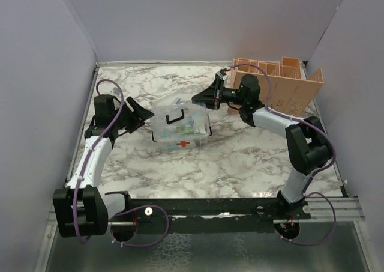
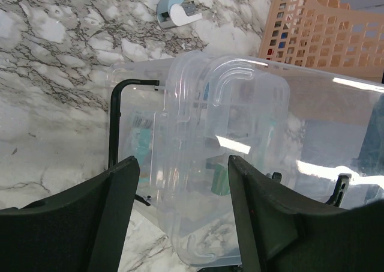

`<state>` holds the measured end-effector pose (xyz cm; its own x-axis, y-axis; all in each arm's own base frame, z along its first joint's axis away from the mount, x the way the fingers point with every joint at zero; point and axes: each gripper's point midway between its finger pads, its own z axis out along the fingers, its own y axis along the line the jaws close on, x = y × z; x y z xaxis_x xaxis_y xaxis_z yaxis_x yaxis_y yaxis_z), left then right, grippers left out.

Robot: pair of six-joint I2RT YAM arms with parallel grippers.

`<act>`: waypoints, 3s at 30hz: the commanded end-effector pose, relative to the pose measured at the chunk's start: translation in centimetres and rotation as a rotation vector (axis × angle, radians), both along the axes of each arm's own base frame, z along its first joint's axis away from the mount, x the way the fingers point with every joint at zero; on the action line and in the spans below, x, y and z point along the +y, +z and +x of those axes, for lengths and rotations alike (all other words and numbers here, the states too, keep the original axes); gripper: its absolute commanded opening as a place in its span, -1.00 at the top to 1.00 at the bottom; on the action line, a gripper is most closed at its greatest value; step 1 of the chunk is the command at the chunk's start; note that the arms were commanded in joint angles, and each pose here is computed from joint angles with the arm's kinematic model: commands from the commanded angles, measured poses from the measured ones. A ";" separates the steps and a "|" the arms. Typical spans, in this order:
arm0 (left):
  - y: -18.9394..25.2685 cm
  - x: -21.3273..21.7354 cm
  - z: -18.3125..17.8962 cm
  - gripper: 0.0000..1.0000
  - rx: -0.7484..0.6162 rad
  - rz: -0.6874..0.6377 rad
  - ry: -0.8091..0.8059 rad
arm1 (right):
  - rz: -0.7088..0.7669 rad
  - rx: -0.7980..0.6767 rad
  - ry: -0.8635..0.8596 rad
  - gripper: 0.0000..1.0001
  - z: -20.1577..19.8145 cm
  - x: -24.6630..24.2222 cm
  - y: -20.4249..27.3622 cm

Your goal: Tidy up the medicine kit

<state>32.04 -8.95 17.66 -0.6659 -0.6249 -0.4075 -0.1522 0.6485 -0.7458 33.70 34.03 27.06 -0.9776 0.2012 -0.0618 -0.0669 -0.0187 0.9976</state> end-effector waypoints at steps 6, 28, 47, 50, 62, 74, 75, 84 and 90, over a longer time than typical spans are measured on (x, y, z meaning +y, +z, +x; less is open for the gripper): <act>-0.8 -1.2 -0.1 -0.11 0.008 -0.071 -0.058 | -0.058 0.037 -0.097 0.65 1.5 -1.3 -2.2; -5.1 -1.8 -1.1 0.20 0.127 -0.010 -0.076 | -0.271 0.037 -0.097 -0.39 2.0 -4.2 -7.0; -5.8 -1.4 -0.9 0.14 0.166 0.023 -0.074 | -0.622 -0.011 -0.206 -0.45 3.4 -9.9 -11.3; -5.6 -1.3 -0.9 0.13 0.164 0.031 -0.076 | -0.632 -0.044 -0.207 -0.40 3.3 -9.9 -11.1; -4.6 -1.4 -0.9 0.02 0.137 0.035 -0.088 | -0.905 -0.192 -0.256 -0.23 3.7 -9.5 -11.3; -2.9 -1.8 -0.5 -0.27 0.087 0.037 -0.136 | -1.020 -0.296 -0.256 -0.17 2.6 -8.2 -11.1; -3.0 -1.8 -0.5 -0.27 0.089 0.036 -0.137 | -1.031 -0.293 -0.254 -0.13 2.4 -8.1 -11.4; -4.8 -1.6 -0.8 0.00 0.147 0.044 -0.128 | -1.104 -0.251 -0.221 0.22 0.8 -8.6 -15.5; -5.2 -1.2 -0.7 0.11 0.152 0.075 -0.130 | -1.022 -0.253 -0.238 0.27 0.2 -7.9 -15.0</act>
